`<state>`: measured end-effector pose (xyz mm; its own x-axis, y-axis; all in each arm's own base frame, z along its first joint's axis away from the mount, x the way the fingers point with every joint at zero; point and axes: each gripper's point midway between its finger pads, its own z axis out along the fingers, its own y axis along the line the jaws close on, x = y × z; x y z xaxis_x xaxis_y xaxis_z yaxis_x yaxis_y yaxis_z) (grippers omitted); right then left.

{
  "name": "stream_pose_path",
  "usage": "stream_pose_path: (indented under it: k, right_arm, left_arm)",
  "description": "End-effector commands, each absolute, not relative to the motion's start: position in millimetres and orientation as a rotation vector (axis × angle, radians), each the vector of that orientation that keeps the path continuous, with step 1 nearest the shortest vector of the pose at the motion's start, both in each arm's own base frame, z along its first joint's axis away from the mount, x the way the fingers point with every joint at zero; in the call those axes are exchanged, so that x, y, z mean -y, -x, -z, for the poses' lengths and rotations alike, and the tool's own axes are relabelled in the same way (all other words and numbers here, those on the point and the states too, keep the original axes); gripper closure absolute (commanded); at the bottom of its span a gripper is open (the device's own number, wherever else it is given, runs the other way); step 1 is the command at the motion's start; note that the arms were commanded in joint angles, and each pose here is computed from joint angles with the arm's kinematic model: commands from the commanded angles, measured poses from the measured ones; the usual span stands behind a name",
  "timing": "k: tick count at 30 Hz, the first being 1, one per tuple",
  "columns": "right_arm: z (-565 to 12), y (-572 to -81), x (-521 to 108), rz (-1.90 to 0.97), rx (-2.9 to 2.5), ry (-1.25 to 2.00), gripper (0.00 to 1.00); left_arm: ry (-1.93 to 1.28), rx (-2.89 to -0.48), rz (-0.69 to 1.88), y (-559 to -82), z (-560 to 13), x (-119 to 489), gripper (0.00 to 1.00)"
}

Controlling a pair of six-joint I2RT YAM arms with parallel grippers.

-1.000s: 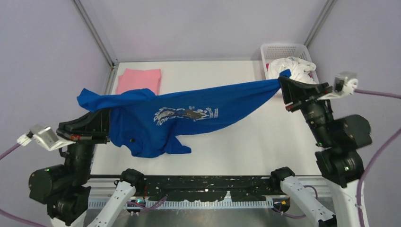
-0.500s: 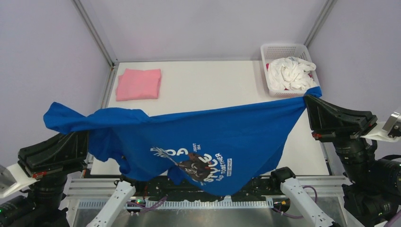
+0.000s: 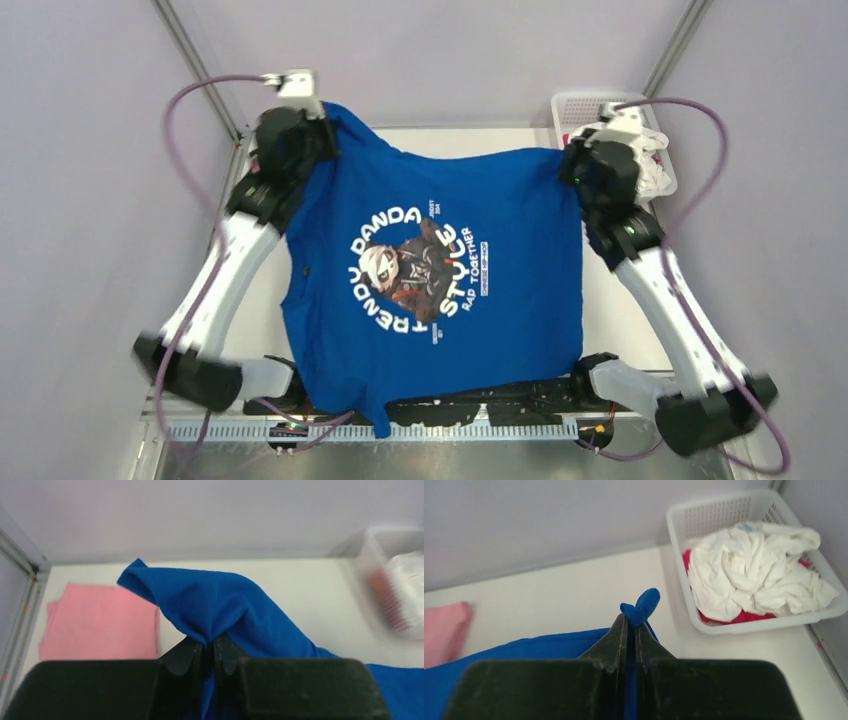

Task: Fold and stack the t-shirts
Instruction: Flatten out the tshirt

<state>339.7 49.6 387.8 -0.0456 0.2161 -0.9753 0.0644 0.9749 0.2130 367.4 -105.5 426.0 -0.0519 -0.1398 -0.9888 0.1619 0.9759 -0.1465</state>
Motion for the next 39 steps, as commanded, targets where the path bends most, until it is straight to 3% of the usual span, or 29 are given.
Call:
stream_pose_path:
  k: [1,2,4,5,6,7,10,13,19,27,32,39]
  right_arm:
    - [-285.5,-409.6,-21.3,0.164,-1.752,-0.376,0.93]
    - [-277.2,-421.2,-22.1,0.167,-1.75,-0.385,0.92]
    - [-231.9,-448.0,-23.7,0.214,-1.849,-0.371,0.73]
    - [-208.9,-462.2,-25.6,0.24,-1.915,-0.357,0.51]
    - [-211.2,-473.3,-25.7,0.245,-1.917,-0.372,0.37]
    - [-181.4,-478.2,-25.9,0.286,-1.997,-0.362,0.32]
    - [-172.5,-491.7,-27.6,0.303,-2.031,-0.379,0.13]
    - [-172.0,-490.9,-30.5,0.278,-2.033,-0.377,0.03]
    - [-170.0,-468.4,-55.0,0.081,-2.085,-0.339,0.05]
    - [-133.0,-399.9,-99.6,-0.252,-2.243,-0.252,0.04]
    - [-100.5,-364.0,-105.2,-0.268,-2.338,-0.229,0.05]
    - [-70.3,-355.1,-105.3,-0.253,-2.422,-0.235,0.04]
  left_arm:
    - [0.008,-1.961,0.016,-460.4,-303.2,104.4,0.81]
    - [0.014,-2.034,0.007,-474.8,-280.9,108.1,0.66]
    - [0.033,-2.19,-0.033,-495.7,-235.3,111.0,0.32]
    - [0.042,-2.251,-0.063,-505.4,-212.9,111.0,0.21]
    - [0.05,-2.282,-0.08,-511.5,-201.4,110.5,0.12]
    - [0.055,-2.293,-0.082,-516.9,-196.6,110.9,0.02]
    - [0.049,-2.299,-0.047,-524.5,-193.8,115.0,0.0]
    - [0.037,-2.299,-0.022,-523.1,-193.8,117.8,0.0]
    - [0.045,-2.347,0.135,-491.8,-183.8,133.3,0.0]
    - [0.133,-2.431,0.296,-423.9,-150.4,138.7,0.0]
    - [0.127,-2.548,0.358,-382.9,-108.2,152.6,0.0]
    - [0.16,-2.647,0.42,-382.0,-72.2,171.8,0.0]
